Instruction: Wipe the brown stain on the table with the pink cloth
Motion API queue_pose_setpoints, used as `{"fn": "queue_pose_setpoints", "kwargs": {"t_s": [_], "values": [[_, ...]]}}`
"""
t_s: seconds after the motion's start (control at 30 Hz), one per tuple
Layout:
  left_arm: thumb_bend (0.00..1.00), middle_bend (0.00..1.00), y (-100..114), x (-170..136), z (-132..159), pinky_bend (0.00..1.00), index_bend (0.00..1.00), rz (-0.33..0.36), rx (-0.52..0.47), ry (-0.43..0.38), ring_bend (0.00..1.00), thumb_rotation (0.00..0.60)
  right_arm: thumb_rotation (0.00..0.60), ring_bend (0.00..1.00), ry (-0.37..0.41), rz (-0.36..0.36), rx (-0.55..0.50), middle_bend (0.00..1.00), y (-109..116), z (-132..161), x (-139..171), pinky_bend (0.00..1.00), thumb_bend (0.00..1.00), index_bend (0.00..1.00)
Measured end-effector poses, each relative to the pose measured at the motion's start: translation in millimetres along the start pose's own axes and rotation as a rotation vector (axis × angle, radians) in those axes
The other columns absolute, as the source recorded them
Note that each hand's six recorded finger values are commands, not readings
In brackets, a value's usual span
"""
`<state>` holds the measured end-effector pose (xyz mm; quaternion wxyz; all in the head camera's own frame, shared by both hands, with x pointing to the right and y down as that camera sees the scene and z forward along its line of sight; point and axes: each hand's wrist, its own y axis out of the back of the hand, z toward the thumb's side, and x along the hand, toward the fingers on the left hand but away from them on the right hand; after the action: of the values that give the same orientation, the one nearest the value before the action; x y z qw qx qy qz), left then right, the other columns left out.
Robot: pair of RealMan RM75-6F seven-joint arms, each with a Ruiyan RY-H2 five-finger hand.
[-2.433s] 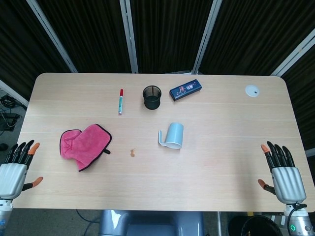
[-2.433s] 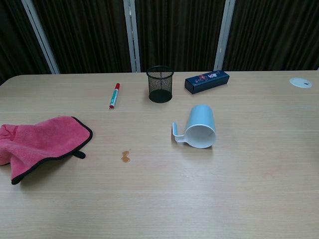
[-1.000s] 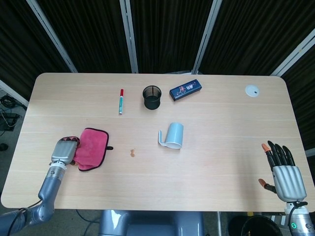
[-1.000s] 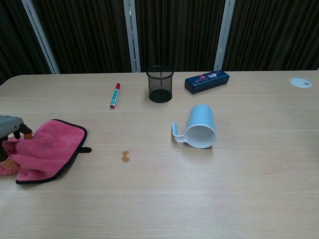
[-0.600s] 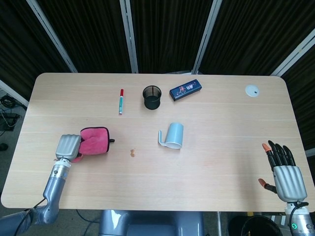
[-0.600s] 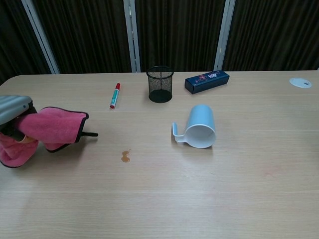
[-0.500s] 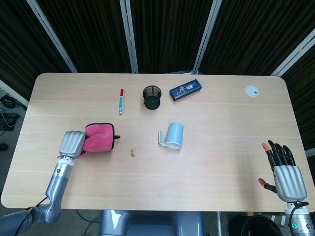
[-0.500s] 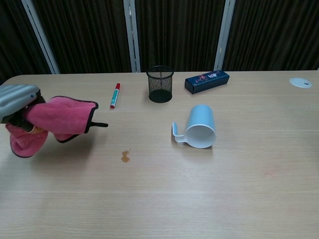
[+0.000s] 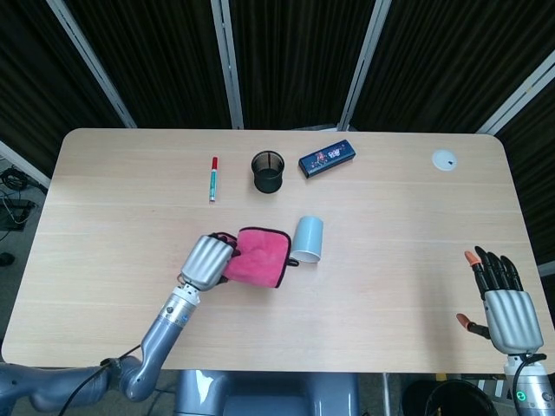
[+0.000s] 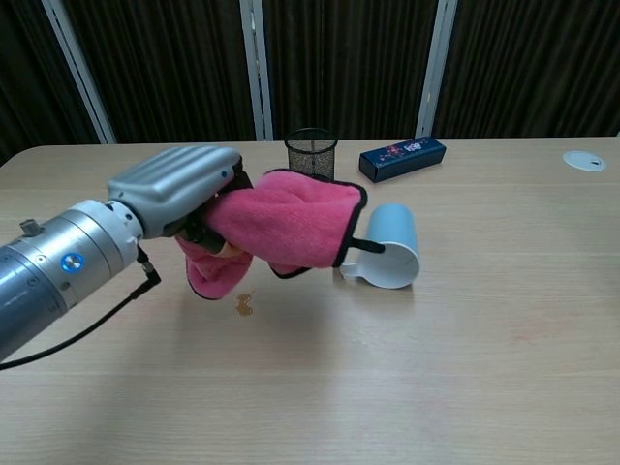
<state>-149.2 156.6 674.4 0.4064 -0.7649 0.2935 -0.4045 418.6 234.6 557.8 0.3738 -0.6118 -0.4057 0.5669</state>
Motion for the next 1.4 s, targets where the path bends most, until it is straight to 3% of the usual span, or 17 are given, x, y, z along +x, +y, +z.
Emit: {"fn": "queue_pose_setpoints", "kwargs": {"t_s": [0.27, 0.47, 0.7, 1.0, 1.4], "values": [[0.44, 0.64, -36.7, -5.8, 35.7, 0.55, 0.89, -0.071, 0.023, -0.085, 0.56, 0.6, 0.6, 0.0, 0.005, 0.0, -0.001, 0.0, 0.3, 0.4, 0.4, 0.0, 0.0, 0.03], [0.44, 0.64, -61.6, -6.1, 35.7, 0.55, 0.89, -0.102, 0.058, -0.076, 0.56, 0.6, 0.6, 0.0, 0.014, 0.006, 0.005, 0.0, -1.8, 2.6, 1.2, 0.0, 0.0, 0.03], [0.44, 0.64, -71.8, 2.2, 22.8, 0.55, 0.89, -0.113, 0.112, -0.057, 0.56, 0.6, 0.6, 0.0, 0.001, 0.004, -0.003, 0.0, -0.2, -1.5, -0.2, 0.0, 0.0, 0.03], [0.44, 0.64, -73.8, 11.8, -26.6, 0.55, 0.89, -0.132, 0.174, 0.017, 0.56, 0.6, 0.6, 0.0, -0.001, 0.011, 0.017, 0.0, -2.8, -2.8, -1.2, 0.0, 0.0, 0.03], [0.44, 0.64, -52.4, -2.0, -135.4, 0.55, 0.89, -0.133, 0.238, 0.206, 0.56, 0.6, 0.6, 0.0, 0.007, 0.012, 0.032, 0.0, -3.6, 0.9, 0.6, 0.0, 0.0, 0.03]]}}
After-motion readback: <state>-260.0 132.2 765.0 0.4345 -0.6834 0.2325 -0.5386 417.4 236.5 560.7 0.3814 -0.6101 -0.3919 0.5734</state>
